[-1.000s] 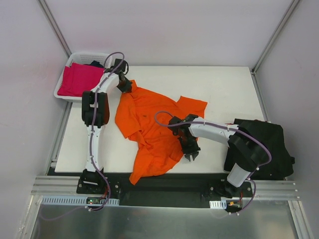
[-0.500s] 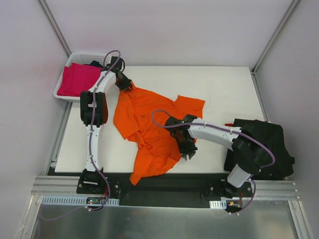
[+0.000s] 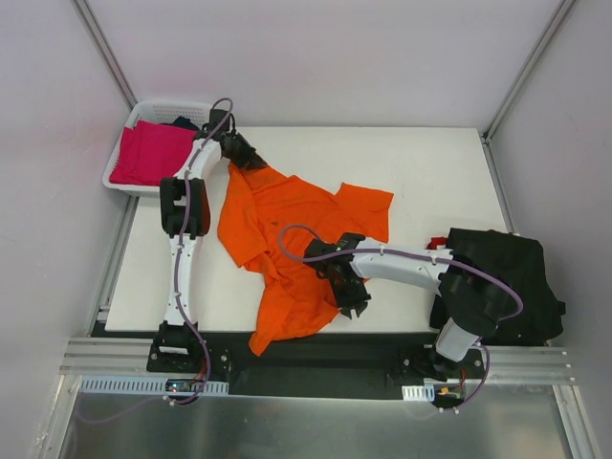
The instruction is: Fold and stack the t-shirts
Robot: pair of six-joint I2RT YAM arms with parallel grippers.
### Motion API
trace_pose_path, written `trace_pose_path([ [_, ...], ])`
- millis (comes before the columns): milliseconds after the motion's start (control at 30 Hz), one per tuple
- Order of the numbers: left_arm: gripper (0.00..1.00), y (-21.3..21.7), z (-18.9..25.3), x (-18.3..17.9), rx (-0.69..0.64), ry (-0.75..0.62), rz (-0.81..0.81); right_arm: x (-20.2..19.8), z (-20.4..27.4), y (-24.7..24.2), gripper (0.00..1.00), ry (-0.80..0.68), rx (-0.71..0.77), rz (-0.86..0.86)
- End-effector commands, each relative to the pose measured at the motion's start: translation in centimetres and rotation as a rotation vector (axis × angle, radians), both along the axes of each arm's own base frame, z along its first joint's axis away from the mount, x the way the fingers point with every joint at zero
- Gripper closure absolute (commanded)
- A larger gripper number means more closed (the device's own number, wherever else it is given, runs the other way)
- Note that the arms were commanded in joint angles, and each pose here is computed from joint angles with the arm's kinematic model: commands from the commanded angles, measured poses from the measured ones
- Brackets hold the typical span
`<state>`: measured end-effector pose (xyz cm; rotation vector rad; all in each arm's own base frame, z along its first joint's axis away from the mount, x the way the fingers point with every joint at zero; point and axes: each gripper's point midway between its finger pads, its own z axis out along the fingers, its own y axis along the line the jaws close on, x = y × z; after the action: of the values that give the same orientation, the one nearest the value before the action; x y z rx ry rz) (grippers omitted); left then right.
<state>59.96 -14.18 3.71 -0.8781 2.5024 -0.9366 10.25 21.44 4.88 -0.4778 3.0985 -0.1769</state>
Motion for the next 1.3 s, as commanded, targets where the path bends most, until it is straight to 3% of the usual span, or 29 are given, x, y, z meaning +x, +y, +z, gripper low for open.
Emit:
trace_pose_path([
  [0,0.83,1.6,-0.1,-0.2,-0.1,0.016,-0.01,-0.4,0.2,0.7,0.76,-0.001,-0.023,-0.033],
  [133,0.84,1.3,2.2,-1.2,-0.102,-0.012,-0.033,-0.2,0.4,2.8,0.76,0.001,-0.006,-0.002],
  [167,0.83,1.7,4.4,-1.3,-0.068,-0.05,-0.018,-0.1,0.1,3.1,0.76,0.011,-0.017,0.009],
  [400,0.83,2.6,8.5,-4.7,0.041,-0.122,-0.046,1.7,0.7,7.2,0.76,0.013,0.028,0.066],
  [833,0.84,1.8,7.2,-5.4,-0.036,-0.084,-0.099,1.5,0.9,7.1,0.76,0.011,0.038,0.046],
  [900,0.97,1.9,6.3,-5.6,-0.029,-0.065,-0.101,1.5,0.9,6.8,0.76,0.008,0.033,0.043],
  [1067,1.0,5.0,4.0,-6.1,0.244,-0.041,-0.087,1.3,0.7,6.5,0.76,0.009,0.024,0.044],
  [1267,1.0,5.6,2.8,-7.3,0.472,-0.033,-0.157,0.8,0.3,5.7,0.76,0.023,0.019,0.048],
])
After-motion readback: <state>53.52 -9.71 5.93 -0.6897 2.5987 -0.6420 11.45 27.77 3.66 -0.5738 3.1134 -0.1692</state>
